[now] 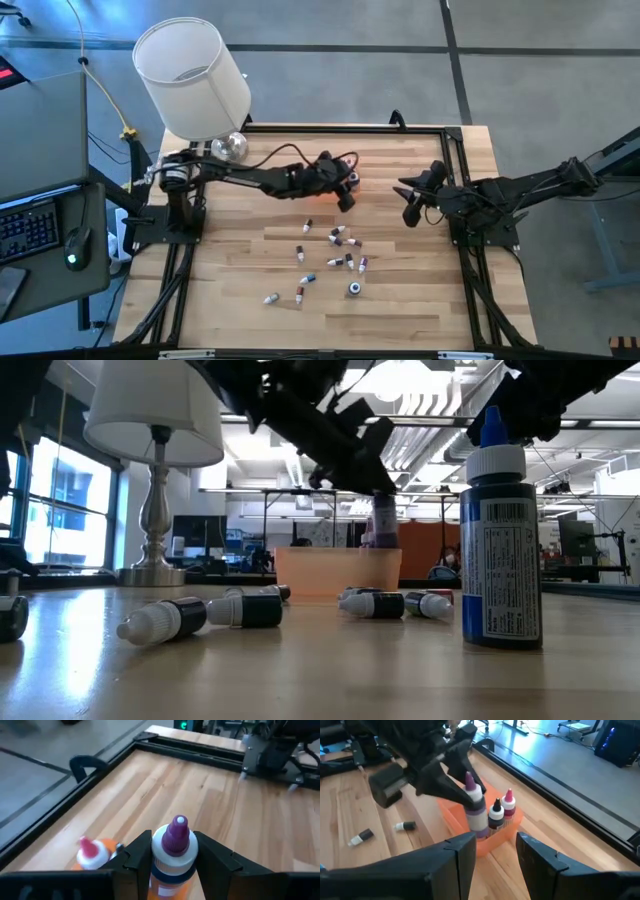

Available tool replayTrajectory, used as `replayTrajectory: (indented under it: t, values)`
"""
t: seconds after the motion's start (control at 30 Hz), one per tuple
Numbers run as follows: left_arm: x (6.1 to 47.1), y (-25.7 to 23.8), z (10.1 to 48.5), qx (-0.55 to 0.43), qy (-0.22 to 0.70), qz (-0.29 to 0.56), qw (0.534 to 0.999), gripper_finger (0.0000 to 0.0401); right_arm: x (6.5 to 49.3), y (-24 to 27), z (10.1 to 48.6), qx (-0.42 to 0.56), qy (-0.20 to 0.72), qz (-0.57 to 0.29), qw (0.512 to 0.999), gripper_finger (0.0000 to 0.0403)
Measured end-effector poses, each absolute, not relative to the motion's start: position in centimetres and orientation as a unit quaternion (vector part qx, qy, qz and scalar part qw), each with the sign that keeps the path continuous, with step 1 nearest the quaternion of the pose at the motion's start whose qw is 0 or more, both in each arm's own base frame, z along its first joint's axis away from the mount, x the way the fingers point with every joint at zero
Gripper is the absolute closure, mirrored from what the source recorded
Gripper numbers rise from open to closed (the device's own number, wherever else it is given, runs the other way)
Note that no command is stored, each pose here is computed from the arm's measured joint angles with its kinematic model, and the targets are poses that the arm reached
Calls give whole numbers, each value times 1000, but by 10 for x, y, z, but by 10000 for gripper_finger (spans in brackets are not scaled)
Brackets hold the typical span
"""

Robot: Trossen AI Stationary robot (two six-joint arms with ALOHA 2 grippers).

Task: Pick & Place food coloring
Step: Put the large violet food coloring bottle into the bin

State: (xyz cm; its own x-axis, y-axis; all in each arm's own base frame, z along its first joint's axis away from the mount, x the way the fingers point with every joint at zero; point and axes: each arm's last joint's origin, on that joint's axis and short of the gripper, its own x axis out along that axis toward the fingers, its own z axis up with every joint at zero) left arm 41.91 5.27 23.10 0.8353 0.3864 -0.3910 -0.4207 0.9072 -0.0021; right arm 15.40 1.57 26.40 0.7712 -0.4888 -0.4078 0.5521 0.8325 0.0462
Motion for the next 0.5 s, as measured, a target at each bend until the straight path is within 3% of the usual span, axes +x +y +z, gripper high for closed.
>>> replayTrajectory:
  t: [0.5]
  values:
    - [421, 53, 215, -52, 236, 215, 946, 280, 155, 16, 265, 83, 190, -276, 938, 270]
